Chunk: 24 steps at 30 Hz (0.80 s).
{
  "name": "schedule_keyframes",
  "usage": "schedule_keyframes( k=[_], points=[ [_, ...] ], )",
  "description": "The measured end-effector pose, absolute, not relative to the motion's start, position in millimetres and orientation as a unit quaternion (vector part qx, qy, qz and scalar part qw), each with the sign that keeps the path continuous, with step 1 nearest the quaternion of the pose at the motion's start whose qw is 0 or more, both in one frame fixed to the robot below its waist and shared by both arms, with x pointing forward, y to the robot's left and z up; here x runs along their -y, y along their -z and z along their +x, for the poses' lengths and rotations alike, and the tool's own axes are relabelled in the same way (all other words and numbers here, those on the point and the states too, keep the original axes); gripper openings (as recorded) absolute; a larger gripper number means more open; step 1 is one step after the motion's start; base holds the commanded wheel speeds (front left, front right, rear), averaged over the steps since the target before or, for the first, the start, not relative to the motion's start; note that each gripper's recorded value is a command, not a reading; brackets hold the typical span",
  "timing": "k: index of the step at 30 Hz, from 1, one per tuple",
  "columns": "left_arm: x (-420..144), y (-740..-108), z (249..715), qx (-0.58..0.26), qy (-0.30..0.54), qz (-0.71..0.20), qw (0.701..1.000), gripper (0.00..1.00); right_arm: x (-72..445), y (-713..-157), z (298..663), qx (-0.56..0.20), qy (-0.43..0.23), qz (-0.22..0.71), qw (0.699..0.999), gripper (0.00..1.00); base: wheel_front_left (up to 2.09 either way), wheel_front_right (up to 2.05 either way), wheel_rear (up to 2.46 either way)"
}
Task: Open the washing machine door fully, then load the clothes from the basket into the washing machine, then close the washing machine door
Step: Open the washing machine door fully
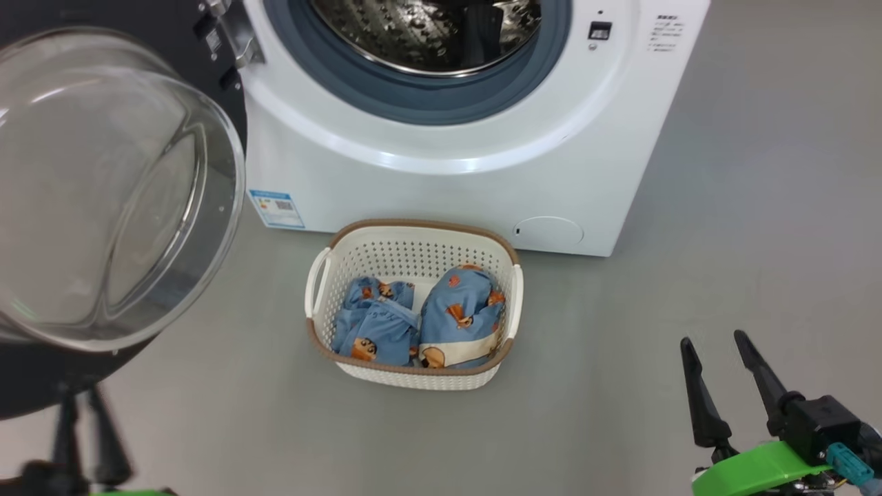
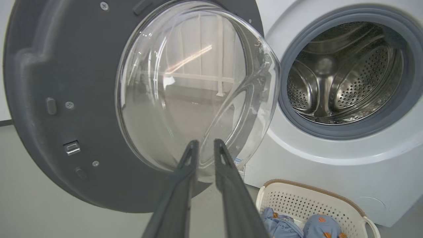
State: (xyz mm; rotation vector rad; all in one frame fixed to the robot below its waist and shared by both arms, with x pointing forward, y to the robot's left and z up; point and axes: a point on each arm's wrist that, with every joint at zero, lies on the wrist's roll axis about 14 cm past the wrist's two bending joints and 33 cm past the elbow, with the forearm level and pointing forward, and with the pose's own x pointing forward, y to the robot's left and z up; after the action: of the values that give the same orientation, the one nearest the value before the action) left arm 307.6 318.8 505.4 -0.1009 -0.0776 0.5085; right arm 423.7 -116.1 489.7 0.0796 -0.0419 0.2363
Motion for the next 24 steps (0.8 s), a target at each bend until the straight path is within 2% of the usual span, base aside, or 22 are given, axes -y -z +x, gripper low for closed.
schedule_keyframes(
  k=[1, 2, 3, 4, 16, 24],
  points=[
    [-311.3, -504.4, 308.1, 0.037, -0.241, -0.051, 0.969, 0.48, 117.3, -489.2, 421.2, 0.019, -0.116, 0.039, 0.992, 1.0, 0.0, 0.0, 0.0],
    [-301.7, -503.3, 310.3, 0.033, -0.223, -0.05, 0.973, 0.78, 119.1, -488.6, 419.1, 0.018, -0.114, 0.039, 0.993, 1.0, 0.0, 0.0, 0.0],
    [-293.2, -502.4, 312.5, 0.029, -0.209, -0.05, 0.976, 0.98, 120.0, -489.7, 417.8, 0.019, -0.113, 0.039, 0.993, 1.0, 0.0, 0.0, 0.0],
    [-286.1, -502.7, 314.1, 0.028, -0.198, -0.049, 0.979, 1.0, 121.3, -491.4, 416.6, 0.021, -0.112, 0.039, 0.993, 1.0, 0.0, 0.0, 0.0],
    [-218.0, -498.9, 337.7, 0.005, -0.079, -0.064, 0.995, 1.0, 131.4, -500.7, 398.8, 0.031, -0.1, 0.037, 0.994, 1.0, 0.0, 0.0, 0.0],
    [-189.7, -493.0, 339.6, -0.008, -0.035, -0.069, 0.997, 1.0, 143.2, -502.9, 376.9, 0.032, -0.085, 0.033, 0.995, 1.0, 0.0, 0.0, 0.0]
  ],
)
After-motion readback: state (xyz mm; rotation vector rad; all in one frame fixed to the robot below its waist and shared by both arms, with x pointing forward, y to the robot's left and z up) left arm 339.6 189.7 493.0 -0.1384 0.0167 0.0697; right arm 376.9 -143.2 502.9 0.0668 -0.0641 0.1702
